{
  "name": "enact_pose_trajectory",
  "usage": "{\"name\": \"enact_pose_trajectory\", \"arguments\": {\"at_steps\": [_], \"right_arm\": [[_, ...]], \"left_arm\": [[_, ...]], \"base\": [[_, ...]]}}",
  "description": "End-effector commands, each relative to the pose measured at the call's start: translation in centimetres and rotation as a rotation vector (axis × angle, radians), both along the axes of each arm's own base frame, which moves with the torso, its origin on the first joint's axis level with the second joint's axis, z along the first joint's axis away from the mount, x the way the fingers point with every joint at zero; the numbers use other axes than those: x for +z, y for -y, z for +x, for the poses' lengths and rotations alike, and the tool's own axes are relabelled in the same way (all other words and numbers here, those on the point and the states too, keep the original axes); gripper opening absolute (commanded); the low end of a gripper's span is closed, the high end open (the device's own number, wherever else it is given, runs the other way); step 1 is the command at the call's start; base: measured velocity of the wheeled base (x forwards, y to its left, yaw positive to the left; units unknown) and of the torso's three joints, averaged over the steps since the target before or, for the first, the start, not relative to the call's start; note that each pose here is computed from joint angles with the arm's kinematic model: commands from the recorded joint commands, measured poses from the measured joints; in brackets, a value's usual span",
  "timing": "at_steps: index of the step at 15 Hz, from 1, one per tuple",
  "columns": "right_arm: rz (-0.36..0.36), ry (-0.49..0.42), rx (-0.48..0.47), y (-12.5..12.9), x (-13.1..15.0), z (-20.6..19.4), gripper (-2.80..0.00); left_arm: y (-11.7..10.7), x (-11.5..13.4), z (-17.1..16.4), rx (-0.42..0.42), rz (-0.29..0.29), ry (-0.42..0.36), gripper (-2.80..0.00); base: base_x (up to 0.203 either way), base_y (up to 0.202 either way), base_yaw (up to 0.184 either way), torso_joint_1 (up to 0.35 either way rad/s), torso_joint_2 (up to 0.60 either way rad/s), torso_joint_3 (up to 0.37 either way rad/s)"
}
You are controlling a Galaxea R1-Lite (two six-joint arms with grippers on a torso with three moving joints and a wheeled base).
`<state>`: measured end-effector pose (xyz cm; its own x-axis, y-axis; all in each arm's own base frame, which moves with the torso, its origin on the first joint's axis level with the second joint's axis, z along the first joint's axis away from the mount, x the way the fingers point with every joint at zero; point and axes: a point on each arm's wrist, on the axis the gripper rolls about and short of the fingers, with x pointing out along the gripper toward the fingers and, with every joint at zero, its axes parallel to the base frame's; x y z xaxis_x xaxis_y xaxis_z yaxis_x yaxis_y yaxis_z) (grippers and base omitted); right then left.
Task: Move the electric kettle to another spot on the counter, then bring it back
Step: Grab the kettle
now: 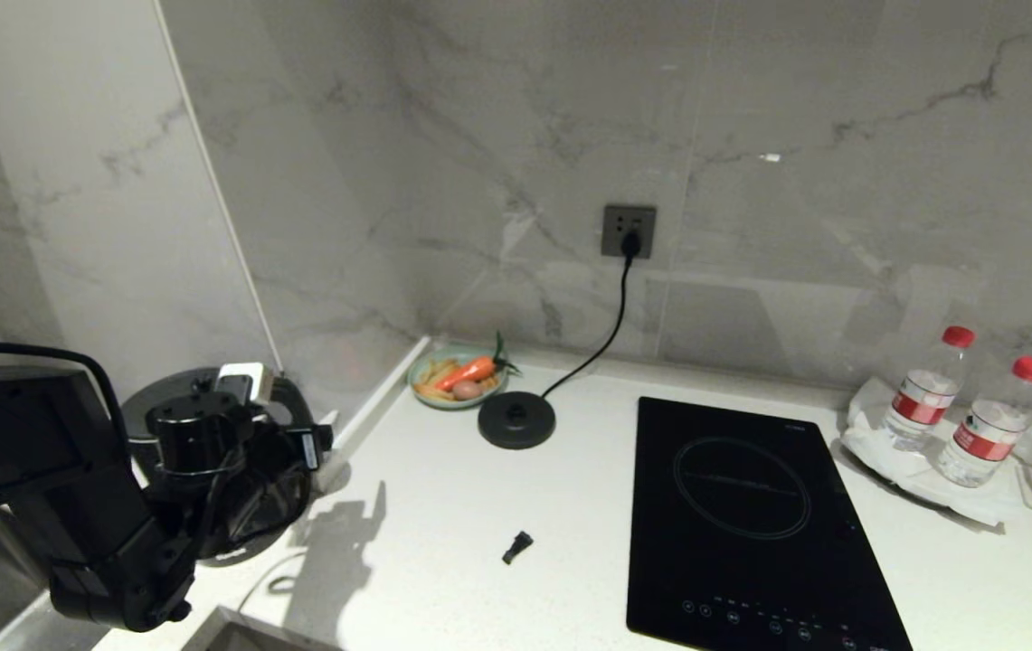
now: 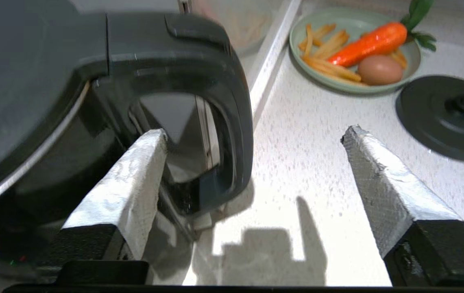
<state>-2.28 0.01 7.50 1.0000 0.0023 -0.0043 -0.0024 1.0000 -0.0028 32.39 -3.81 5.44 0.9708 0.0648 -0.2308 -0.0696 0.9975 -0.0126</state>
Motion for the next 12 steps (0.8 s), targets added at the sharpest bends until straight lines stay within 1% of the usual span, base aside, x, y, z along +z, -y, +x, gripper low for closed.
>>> {"name": "enact_pose_trajectory", "arguments": {"at_steps": [1,3,7,10,12], "right_arm": [[0.0,0.0,0.002,0.0,0.0,0.0,-2.8],[0.0,0.0,0.001,0.0,0.0,0.0,-2.8],[0.0,0.0,0.001,0.0,0.0,0.0,-2.8],[0.0,0.0,0.001,0.0,0.0,0.0,-2.8],[0.0,0.0,0.001,0.0,0.0,0.0,-2.8]], "left_arm": [[0.0,0.0,-0.4,0.0,0.0,-0.005,0.0],[0.0,0.2,-1.1,-0.003,-0.001,-0.012,0.0],[0.5,1.9,-3.3,-0.034,-0.01,0.012,0.0],[1.6,1.8,-5.6,-0.083,-0.015,-0.026,0.0],[1.8,2.1,-6.7,-0.097,-0.027,-0.028,0.0]], "base": [[0.0,0.0,0.0,0.0,0.0,0.0],[0.0,0.0,0.0,0.0,0.0,0.0],[0.0,0.0,0.0,0.0,0.0,0.0],[0.0,0.0,0.0,0.0,0.0,0.0],[0.0,0.0,0.0,0.0,0.0,0.0]]}}
